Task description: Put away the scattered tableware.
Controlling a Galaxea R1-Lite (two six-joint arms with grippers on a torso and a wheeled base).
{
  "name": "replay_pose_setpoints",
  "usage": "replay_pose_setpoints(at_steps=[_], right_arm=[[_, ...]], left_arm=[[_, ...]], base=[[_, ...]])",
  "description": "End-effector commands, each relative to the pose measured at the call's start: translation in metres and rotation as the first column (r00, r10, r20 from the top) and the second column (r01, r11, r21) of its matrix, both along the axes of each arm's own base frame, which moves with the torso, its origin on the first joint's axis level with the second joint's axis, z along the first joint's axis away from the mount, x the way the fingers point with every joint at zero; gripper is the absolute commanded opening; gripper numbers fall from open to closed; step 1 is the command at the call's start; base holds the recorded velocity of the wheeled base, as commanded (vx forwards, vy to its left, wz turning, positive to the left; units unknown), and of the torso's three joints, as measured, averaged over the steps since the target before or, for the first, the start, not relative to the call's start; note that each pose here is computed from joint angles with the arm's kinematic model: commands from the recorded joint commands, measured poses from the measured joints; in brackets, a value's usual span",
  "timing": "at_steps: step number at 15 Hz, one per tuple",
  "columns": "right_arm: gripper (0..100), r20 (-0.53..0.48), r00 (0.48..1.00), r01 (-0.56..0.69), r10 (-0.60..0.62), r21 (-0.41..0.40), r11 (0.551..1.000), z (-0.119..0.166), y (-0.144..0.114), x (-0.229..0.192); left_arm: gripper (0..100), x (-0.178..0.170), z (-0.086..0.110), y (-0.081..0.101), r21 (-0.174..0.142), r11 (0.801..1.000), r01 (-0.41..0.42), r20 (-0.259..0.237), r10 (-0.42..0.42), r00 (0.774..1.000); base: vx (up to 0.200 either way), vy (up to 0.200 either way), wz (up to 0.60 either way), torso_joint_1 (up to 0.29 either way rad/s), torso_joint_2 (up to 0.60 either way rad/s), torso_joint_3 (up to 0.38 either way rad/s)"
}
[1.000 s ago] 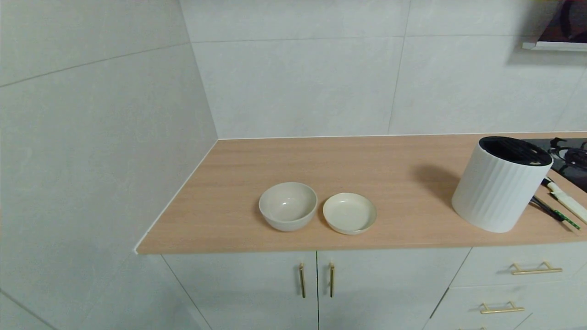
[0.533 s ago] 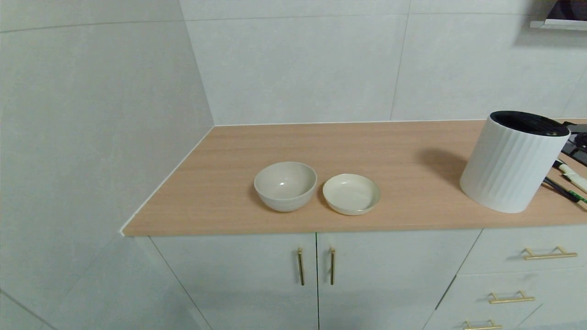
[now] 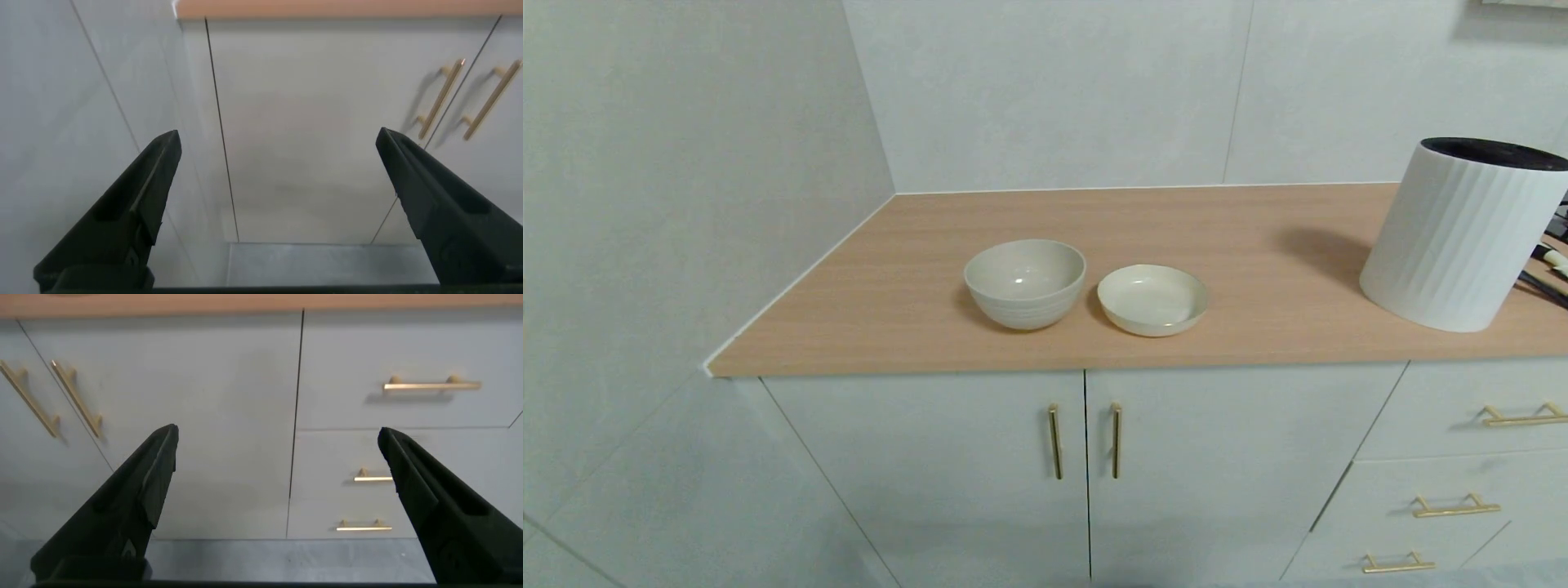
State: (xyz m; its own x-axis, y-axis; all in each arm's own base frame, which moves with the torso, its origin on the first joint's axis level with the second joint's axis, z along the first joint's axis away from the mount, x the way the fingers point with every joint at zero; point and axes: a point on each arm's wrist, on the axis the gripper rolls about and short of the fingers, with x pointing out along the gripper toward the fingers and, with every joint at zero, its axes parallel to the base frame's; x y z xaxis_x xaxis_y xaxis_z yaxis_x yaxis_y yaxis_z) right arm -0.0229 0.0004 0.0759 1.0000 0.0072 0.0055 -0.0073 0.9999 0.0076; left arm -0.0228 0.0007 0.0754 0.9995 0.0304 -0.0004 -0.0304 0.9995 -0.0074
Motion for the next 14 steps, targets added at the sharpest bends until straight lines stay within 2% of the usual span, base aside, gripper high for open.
replay_pose_setpoints(at_steps=[1, 14], right_arm=[[100, -0.001, 1.000, 0.000, 0.000, 0.000, 1.000, 0.0001, 0.0000, 0.0001], [100, -0.001, 1.000, 0.000, 0.000, 0.000, 1.000, 0.0001, 0.0000, 0.0001]], left_arm=[[100, 0.0000, 0.0000, 0.0000, 0.000, 1.000, 0.000, 0.000, 0.000, 1.000], [100, 0.0000, 0.0000, 0.0000, 0.000, 1.000, 0.000, 0.000, 0.000, 1.000]], base=[[0.000, 0.000, 0.00, -0.198, 0.49, 0.290], [0.000, 0.000, 0.00, -0.153, 0.45, 0.296]])
